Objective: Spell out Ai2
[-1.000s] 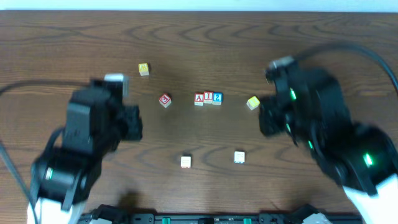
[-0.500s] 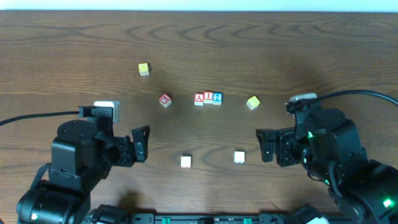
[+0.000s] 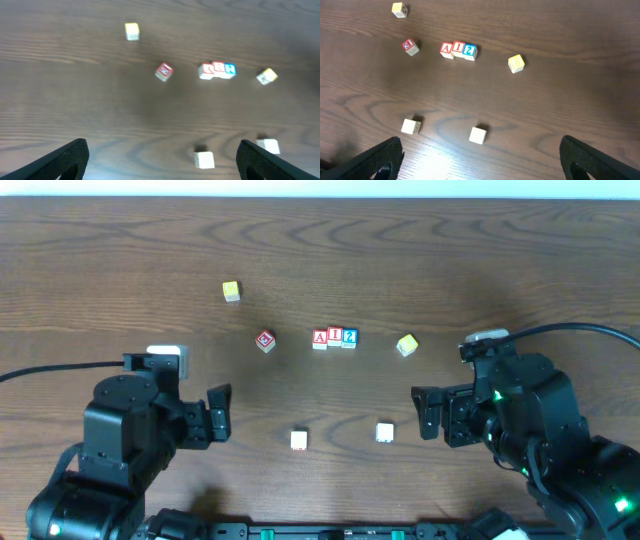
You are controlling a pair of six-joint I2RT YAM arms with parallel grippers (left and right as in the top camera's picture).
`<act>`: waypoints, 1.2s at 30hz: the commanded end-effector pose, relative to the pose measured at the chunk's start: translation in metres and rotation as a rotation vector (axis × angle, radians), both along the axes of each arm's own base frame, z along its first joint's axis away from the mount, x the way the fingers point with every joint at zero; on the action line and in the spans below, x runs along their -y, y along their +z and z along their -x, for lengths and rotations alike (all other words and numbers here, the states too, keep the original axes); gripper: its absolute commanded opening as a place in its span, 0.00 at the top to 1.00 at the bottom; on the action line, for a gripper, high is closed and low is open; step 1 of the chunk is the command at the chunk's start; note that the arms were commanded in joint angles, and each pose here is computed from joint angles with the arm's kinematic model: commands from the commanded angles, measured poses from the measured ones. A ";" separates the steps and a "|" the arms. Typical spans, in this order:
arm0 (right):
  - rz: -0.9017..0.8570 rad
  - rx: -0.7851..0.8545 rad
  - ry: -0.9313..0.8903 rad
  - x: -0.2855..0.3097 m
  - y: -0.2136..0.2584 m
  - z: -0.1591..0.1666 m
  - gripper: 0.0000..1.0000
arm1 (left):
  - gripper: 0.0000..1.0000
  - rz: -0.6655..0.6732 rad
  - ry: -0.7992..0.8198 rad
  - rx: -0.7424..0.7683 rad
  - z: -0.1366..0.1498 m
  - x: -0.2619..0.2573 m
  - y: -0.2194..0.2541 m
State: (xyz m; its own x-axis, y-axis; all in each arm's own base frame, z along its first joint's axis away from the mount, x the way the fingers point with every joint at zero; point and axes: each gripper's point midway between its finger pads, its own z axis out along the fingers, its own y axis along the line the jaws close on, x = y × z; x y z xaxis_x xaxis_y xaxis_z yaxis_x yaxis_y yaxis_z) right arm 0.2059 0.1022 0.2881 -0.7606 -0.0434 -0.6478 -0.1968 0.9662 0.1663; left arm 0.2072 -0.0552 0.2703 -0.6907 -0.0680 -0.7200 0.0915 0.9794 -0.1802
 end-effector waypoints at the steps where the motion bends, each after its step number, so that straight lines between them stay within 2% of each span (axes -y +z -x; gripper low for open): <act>1: 0.002 -0.006 -0.012 0.001 -0.002 0.001 0.01 | 0.05 -0.107 0.066 0.088 0.003 -0.026 0.010; 7: 0.003 -0.006 -0.012 0.001 -0.002 0.001 0.01 | 0.05 -0.238 0.096 0.256 0.017 -0.054 0.011; 11: 0.002 -0.006 -0.012 0.001 -0.002 0.001 0.01 | 0.05 -0.250 0.178 0.311 0.023 -0.070 -0.017; 15: 0.002 -0.006 -0.012 0.001 -0.002 0.001 0.01 | 0.05 -0.224 0.187 0.345 0.025 -0.070 -0.050; 24: 0.002 -0.006 -0.012 0.001 -0.002 0.001 0.01 | 0.05 -0.188 0.164 0.362 0.013 -0.064 -0.108; 36: 0.002 -0.006 -0.012 0.001 -0.002 0.001 0.01 | 0.05 -0.182 0.152 0.336 0.001 -0.062 -0.143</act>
State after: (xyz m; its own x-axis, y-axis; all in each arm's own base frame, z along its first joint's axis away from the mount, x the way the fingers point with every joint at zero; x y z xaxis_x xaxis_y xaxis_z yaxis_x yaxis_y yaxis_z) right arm 0.2059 0.1009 0.2858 -0.7642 -0.0432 -0.6435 -0.1898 0.9687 0.1603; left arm 0.2049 0.0077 0.1329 -0.4048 -0.0111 -0.9143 -0.0427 0.9991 0.0068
